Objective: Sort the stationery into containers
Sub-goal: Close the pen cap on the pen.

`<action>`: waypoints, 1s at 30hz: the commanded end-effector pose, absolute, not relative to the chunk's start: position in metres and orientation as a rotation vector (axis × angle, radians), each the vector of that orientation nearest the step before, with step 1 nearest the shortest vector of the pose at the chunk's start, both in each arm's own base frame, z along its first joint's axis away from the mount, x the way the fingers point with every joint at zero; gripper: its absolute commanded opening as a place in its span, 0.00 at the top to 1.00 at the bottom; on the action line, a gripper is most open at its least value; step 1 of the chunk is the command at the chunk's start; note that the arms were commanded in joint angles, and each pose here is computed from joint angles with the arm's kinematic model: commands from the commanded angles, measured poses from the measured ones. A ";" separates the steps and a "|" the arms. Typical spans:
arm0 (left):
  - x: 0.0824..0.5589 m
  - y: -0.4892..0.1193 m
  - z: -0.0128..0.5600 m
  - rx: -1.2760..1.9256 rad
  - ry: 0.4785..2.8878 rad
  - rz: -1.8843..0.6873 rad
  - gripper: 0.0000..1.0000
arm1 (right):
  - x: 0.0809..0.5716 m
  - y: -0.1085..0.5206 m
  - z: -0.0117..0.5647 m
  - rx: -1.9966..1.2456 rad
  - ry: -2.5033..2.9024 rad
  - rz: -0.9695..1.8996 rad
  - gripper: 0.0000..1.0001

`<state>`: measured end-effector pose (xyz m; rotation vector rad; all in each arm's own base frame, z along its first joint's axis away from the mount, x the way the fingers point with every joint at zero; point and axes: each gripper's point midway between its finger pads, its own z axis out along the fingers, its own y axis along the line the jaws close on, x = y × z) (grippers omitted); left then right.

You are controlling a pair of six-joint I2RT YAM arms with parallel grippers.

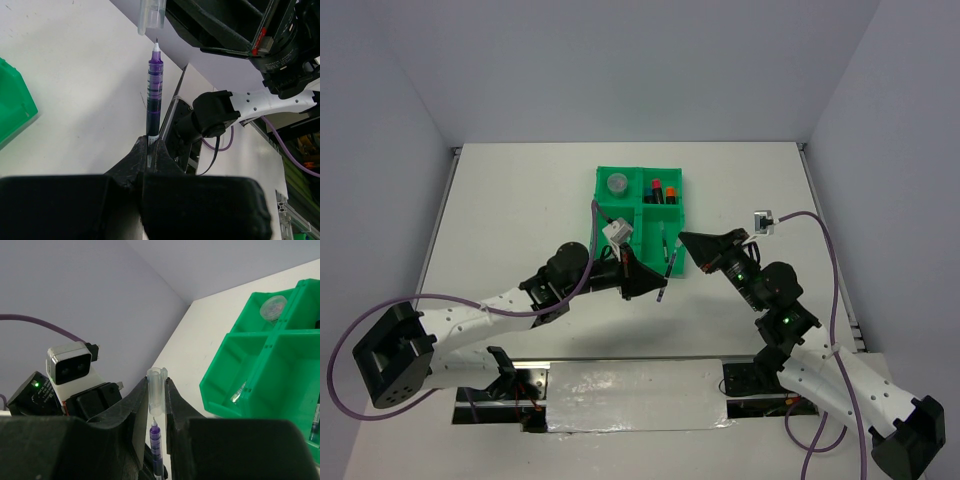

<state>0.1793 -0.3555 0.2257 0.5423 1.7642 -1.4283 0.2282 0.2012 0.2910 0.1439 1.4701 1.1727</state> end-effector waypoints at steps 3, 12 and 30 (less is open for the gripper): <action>0.174 -0.357 0.235 0.559 1.705 -1.461 1.00 | 0.224 0.202 0.311 0.112 1.400 1.197 1.00; 0.175 -0.357 0.242 0.563 1.686 -1.456 1.00 | 0.219 0.209 0.292 0.085 1.448 1.230 1.00; 0.180 -0.353 0.249 0.586 1.662 -1.393 1.00 | 0.197 0.232 0.284 -0.090 1.503 1.335 1.00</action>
